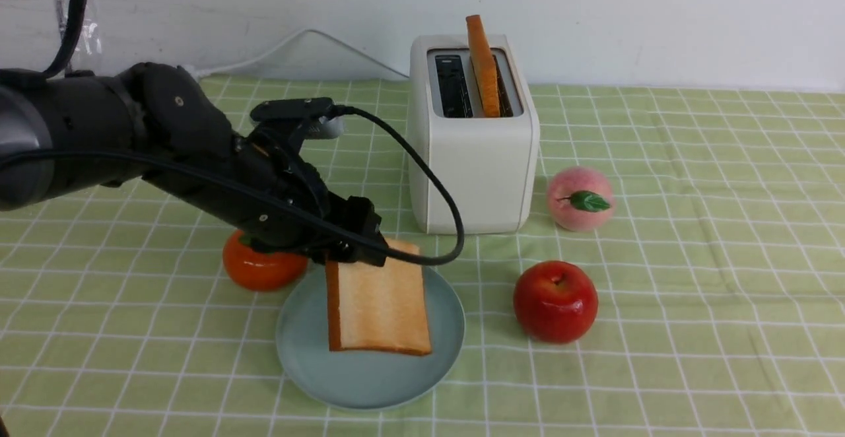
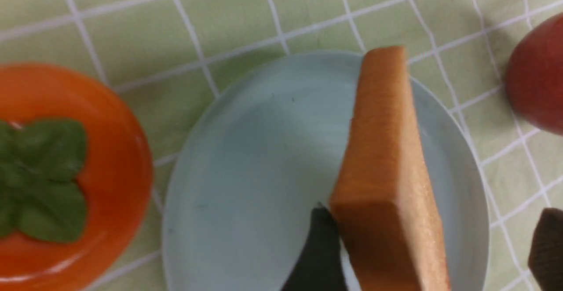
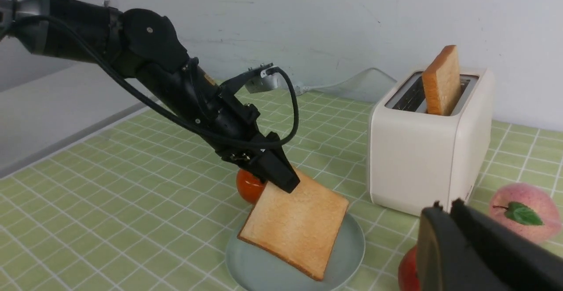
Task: Take toasted bread from bread machine on green coffee tablecloth place on plate.
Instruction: 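Place the slice of bread on the plate with the left gripper, then grasp the toast slice in the toaster and pull it up out of the slot with the right gripper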
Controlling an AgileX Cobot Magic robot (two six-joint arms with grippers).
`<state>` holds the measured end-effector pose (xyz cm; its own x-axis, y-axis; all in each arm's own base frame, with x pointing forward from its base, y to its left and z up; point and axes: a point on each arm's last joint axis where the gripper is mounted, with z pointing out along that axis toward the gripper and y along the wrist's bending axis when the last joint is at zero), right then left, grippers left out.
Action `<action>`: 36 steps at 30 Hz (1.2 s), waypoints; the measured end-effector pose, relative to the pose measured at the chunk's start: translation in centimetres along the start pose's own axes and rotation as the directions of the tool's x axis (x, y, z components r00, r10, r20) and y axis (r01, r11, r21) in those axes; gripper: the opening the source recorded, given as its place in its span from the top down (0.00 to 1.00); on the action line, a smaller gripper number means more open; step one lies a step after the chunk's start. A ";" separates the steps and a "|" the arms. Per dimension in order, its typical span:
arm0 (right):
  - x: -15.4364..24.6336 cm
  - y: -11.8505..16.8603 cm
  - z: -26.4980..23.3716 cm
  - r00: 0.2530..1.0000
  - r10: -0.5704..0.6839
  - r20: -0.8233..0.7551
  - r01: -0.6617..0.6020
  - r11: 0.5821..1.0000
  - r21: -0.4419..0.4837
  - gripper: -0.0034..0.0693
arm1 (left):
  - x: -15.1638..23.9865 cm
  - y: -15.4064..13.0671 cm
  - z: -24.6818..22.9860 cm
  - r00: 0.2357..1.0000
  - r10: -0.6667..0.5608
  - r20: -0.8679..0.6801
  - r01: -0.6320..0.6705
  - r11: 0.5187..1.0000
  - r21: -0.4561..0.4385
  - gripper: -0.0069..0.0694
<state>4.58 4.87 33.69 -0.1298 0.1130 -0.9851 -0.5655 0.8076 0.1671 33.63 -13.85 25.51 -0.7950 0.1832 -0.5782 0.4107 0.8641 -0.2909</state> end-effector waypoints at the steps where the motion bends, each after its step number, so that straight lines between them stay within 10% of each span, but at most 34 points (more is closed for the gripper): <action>1: 0.0 0.0 0.0 1.000 0.000 0.000 0.000 1.000 0.000 0.91 | -0.1 0.0 -0.3 1.000 0.010 0.008 -0.010 1.000 -0.006 0.12; 13: 0.1 -0.2 0.3 1.000 -0.002 -0.019 0.002 1.000 0.007 0.91 | -1.3 -3.5 -12.5 0.938 0.158 0.308 -0.139 0.987 -0.084 0.33; 19: -1.0 -1.1 3.2 0.981 -0.004 -0.196 -0.001 1.000 -0.026 0.91 | 1.7 -5.7 -19.7 0.908 0.153 0.390 -0.137 0.988 -0.070 0.91; 36: -4.5 -6.0 18.0 0.880 0.093 -0.467 -0.142 0.987 -0.072 0.91 | 21.6 -3.3 -19.8 0.700 0.100 0.707 -0.055 0.995 -0.087 0.93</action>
<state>23.17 9.94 36.41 -0.5467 -0.0957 -0.8319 -0.5982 0.7398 0.3079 6.23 -3.41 29.08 -0.2003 -0.1161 -0.9728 0.4135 0.8902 -0.1913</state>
